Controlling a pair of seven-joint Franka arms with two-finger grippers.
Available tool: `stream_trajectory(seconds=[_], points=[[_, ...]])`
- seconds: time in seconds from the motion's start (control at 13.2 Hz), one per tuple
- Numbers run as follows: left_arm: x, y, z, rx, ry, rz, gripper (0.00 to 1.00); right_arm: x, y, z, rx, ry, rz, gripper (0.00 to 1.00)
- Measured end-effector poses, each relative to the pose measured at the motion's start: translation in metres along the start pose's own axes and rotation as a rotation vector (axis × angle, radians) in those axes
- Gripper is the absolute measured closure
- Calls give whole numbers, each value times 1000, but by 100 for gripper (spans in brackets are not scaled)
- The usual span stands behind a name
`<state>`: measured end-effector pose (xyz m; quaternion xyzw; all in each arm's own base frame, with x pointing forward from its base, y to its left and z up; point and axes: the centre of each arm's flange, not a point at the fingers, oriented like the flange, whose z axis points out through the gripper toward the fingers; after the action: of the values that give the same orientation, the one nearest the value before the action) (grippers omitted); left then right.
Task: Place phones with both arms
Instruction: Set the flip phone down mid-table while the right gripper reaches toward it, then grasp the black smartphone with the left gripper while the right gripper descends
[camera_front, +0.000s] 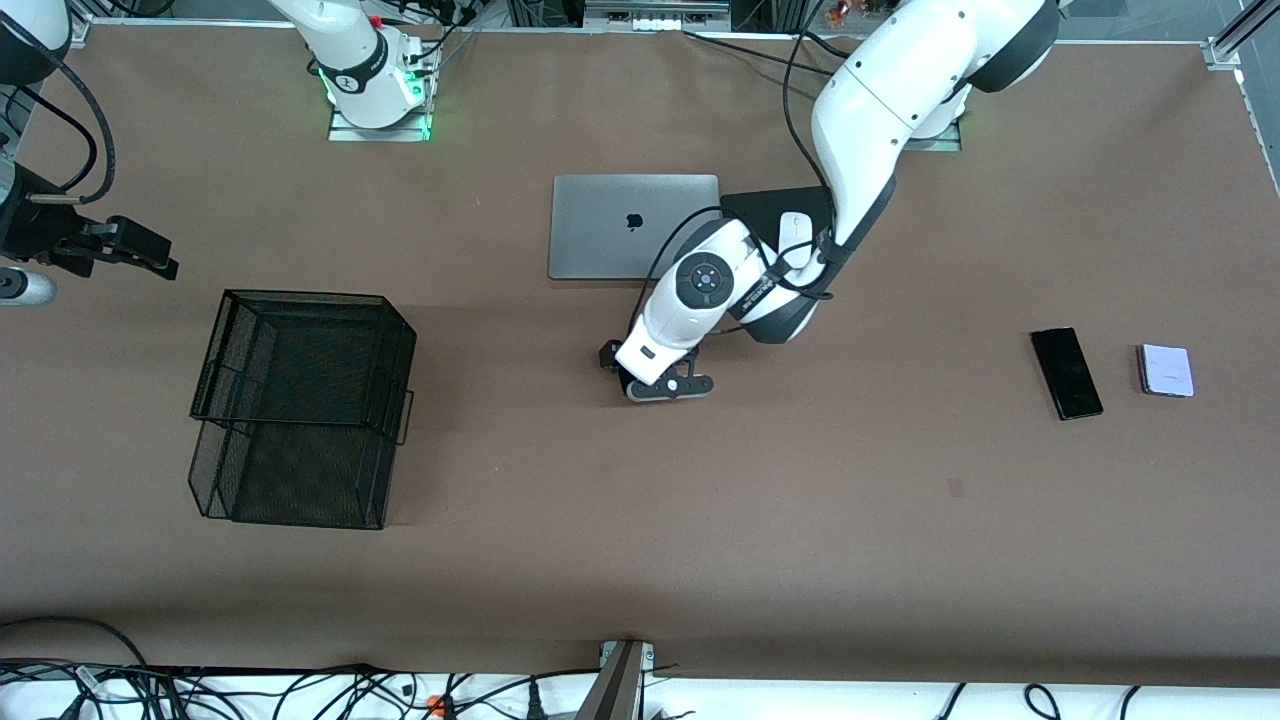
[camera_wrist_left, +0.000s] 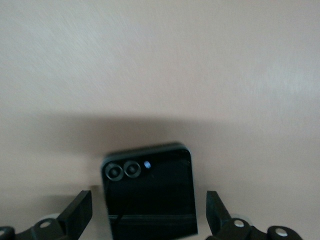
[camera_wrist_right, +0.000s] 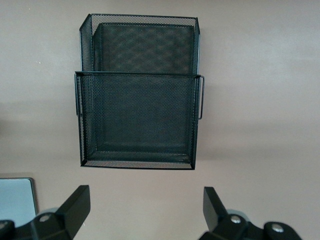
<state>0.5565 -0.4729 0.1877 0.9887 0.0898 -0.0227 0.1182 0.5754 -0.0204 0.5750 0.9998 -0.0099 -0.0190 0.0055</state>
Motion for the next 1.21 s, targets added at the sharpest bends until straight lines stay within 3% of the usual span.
stream_trajectory(seconds=[0.23, 0.38, 0.45, 0.68, 0.91, 1.21], points=[[37, -42, -73, 194, -74, -50, 0, 3, -3, 4, 0, -2, -8, 0], [73, -100, -144, 346, -68, -52, 0, 11, -23, 14, 1, 4, -42, 0], [93, -133, -171, 387, -70, -40, 0, 16, -45, 23, 2, 4, -79, 0], [155, -256, -228, 393, -100, -9, 0, 25, -157, 59, 3, -7, -165, 0], [179, -376, -243, 366, -133, -2, 0, 16, -298, 82, 5, -2, -153, 0], [170, -519, -206, 287, -17, 75, 0, -34, -478, 119, 41, 42, -83, 0]])
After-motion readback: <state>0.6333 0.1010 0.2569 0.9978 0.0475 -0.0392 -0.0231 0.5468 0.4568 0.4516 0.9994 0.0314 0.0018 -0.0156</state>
